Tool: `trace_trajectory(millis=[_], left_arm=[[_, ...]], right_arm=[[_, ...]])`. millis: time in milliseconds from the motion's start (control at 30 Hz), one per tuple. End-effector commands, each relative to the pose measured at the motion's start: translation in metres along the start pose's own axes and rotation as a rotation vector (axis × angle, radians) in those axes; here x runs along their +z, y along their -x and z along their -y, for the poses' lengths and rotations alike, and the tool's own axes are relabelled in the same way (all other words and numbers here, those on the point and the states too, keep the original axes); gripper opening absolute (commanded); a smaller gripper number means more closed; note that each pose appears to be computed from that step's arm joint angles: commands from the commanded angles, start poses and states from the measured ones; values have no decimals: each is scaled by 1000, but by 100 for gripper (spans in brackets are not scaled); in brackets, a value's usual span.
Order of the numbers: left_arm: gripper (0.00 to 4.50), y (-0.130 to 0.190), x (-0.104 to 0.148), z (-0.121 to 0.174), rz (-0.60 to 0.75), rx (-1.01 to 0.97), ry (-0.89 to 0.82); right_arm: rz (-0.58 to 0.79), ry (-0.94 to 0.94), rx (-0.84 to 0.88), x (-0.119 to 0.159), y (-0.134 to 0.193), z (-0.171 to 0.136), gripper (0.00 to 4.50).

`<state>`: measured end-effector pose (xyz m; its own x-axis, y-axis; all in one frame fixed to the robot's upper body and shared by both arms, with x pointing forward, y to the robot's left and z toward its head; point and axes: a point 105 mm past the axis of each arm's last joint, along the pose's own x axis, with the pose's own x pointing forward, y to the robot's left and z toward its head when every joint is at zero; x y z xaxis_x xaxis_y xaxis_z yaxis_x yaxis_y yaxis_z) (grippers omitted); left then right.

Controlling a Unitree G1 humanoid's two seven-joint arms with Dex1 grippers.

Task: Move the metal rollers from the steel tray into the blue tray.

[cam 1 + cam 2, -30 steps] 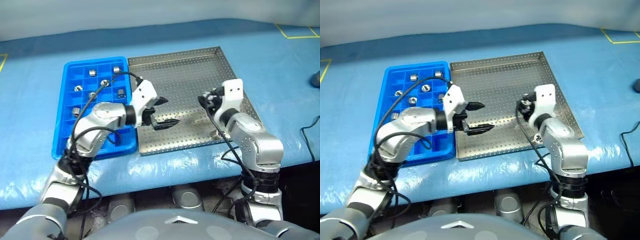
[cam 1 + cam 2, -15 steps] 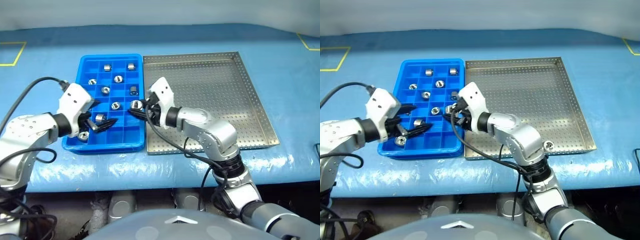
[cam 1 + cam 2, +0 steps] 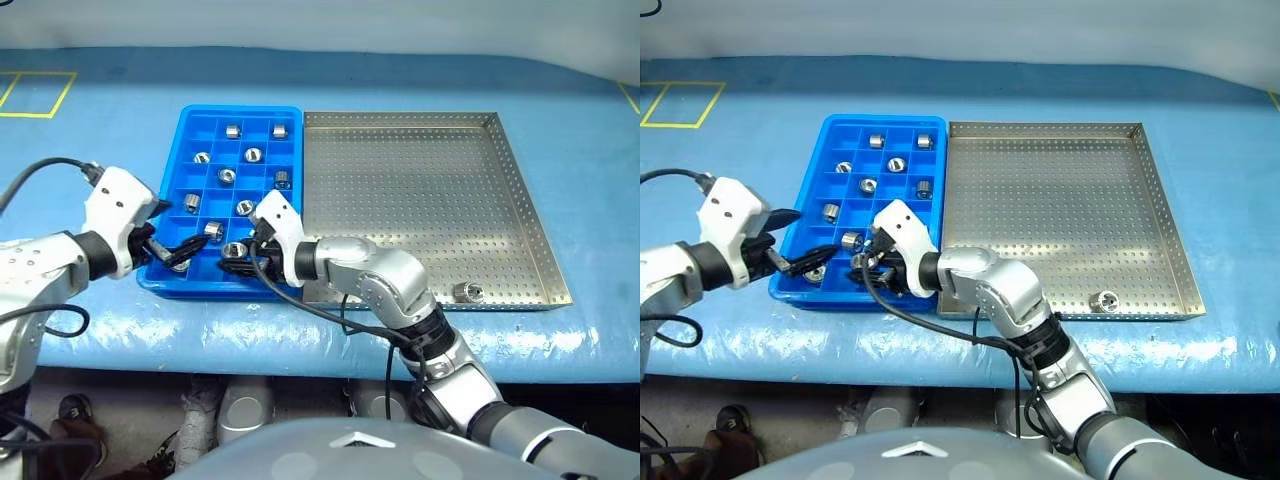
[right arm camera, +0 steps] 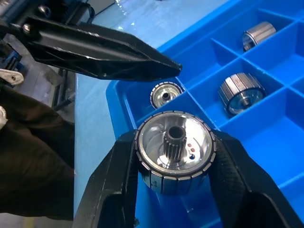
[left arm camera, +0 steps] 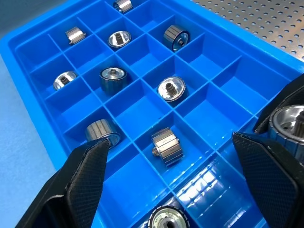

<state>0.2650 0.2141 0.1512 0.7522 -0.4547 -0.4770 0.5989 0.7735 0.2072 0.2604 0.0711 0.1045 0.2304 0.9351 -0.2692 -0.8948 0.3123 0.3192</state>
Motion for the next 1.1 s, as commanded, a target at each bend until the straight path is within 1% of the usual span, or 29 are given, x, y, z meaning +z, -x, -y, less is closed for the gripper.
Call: trace_trajectory(millis=[33, 67, 133, 167, 233, 300, 367, 400, 467, 500, 567, 600, 633, 700, 767, 933, 1100], left_arm=[[450, -4, 11, 2, 39, -13, -34], [450, -5, 12, 3, 42, -17, -34], [450, -8, 13, 3, 48, -26, -35], [450, -10, 14, 3, 51, -30, -35], [450, -12, 16, 4, 59, -41, -35], [450, -16, 20, 7, 80, -64, -32], [450, -23, 27, 15, 123, -109, -11], [450, -29, 31, 26, 144, -163, -5], [450, -40, 36, 44, 167, -250, 4], [450, -45, 38, 57, 178, -310, 10], [450, -60, 43, 94, 195, -470, 13], [450, -64, 46, 106, 205, -524, 16], [450, -67, 47, 113, 212, -552, 18], [450, -74, 54, 127, 240, -612, 19], [450, -79, 59, 136, 261, -657, 11], [450, -86, 63, 144, 271, -705, -22], [450, -88, 63, 148, 281, -719, -32]], right_arm=[[37, -11, 0, 5, -1, -1, 267], [44, -15, -5, 6, 0, -1, 299], [84, 16, -36, 16, 5, 1, 368], [113, 32, -53, 22, 10, 2, 395], [164, 35, -94, 33, 19, 5, 395], [205, 59, -181, 40, 35, 17, 395], [206, 130, -342, 42, 60, 38, 395], [191, 177, -434, 40, 80, 49, 395], [166, 231, -546, 37, 109, 60, 395], [151, 243, -591, 34, 125, 64, 395], [92, 245, -705, 23, 163, 71, 395], [63, 246, -737, 18, 176, 72, 395], [44, 245, -754, 15, 184, 71, 395], [-72, 226, -783, -1, 205, 73, 395], [-169, 189, -766, -15, 218, 70, 395], [-261, 30, -750, -30, 233, 74, 395], [-297, -84, -839, -34, 246, 91, 395]])
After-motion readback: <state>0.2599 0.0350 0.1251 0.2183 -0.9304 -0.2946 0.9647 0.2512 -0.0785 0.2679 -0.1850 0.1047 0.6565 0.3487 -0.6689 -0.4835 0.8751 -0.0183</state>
